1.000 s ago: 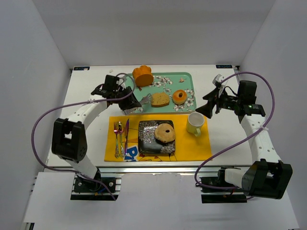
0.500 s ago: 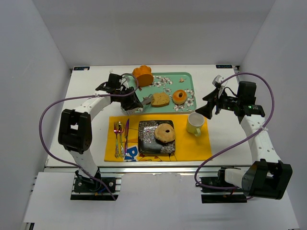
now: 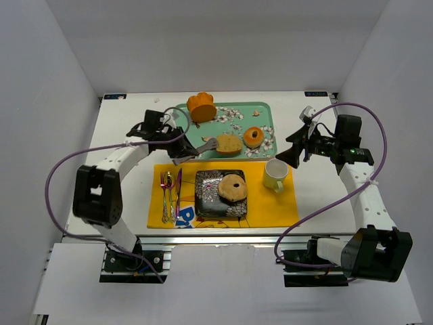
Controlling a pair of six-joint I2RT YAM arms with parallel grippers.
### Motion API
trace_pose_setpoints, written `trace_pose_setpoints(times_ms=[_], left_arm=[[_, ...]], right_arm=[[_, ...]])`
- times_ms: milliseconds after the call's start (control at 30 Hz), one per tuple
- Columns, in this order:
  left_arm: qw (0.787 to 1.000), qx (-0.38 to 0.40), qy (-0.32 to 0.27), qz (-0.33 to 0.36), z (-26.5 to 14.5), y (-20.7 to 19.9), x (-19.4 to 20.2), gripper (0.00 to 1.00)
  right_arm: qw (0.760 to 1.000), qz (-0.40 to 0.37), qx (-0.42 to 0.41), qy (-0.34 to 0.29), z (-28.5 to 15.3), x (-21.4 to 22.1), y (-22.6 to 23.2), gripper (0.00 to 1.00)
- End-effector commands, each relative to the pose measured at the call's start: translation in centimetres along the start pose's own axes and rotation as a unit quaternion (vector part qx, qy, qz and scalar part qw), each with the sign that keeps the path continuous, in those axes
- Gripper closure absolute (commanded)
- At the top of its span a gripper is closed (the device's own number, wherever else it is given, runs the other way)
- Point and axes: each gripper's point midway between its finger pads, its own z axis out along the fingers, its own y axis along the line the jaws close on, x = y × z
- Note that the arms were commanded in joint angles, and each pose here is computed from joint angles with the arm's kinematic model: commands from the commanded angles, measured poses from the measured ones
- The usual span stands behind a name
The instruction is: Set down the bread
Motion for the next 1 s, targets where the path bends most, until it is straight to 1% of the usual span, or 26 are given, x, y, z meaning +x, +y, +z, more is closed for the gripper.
trace_pose_setpoints(times_ms=[0,67,167,267,367,400,533,633,733,767,867,900,967], left_arm=[[0.993,0.070,-0.082,0.037,-5.8,-5.1,-1.9,0.98],[0.991,0.077,-0.098,0.044,-8.0,-5.9,-1.0,0.99],[0.990,0.086,-0.102,0.051,-10.3,-6.7,1.0,1.00],[0.995,0.078,-0.060,0.024,-10.5,-5.2,5.1,1.00],[0.997,0.068,-0.039,0.011,-11.3,-3.6,9.0,0.99],[0.997,0.072,-0.041,0.013,-11.7,-3.9,9.3,0.99],[0.998,0.060,-0.020,-0.009,-11.7,-2.1,12.2,0.98],[0.998,0.056,-0.014,-0.017,-11.4,-1.4,13.0,0.97],[0.998,0.055,-0.008,-0.022,-10.9,-1.0,13.1,0.89],[0.998,0.054,-0.005,-0.020,-10.8,-0.9,13.2,0.79],[0.999,0.042,0.007,-0.025,-10.6,-0.4,13.2,0.61],[0.999,0.040,0.008,-0.019,-10.6,-0.4,13.2,0.50],[0.999,0.033,0.014,-0.021,-10.7,-0.2,13.3,0.48]], right_arm=[[1.000,-0.017,0.001,-0.010,-0.4,-0.8,0.4,0.11],[1.000,-0.018,0.001,-0.011,-0.4,-0.8,0.4,0.11],[1.000,-0.017,0.000,-0.011,-0.4,-0.8,0.4,0.11],[1.000,-0.017,-0.002,-0.010,-0.4,-0.8,0.4,0.11],[1.000,-0.018,-0.004,-0.009,-0.3,-0.7,0.5,0.11],[1.000,-0.018,-0.004,-0.009,-0.4,-0.7,0.4,0.11],[1.000,-0.014,-0.007,-0.009,-0.3,-0.6,0.5,0.11],[1.000,-0.014,-0.008,-0.009,-0.3,-0.6,0.6,0.11],[1.000,-0.014,-0.008,-0.009,-0.3,-0.6,0.6,0.11],[1.000,-0.014,-0.007,-0.008,-0.3,-0.6,0.6,0.11],[1.000,-0.014,-0.007,-0.008,-0.3,-0.5,0.6,0.11],[1.000,-0.014,-0.007,-0.007,-0.3,-0.5,0.6,0.11],[1.000,-0.015,-0.007,-0.007,-0.3,-0.5,0.6,0.11]])
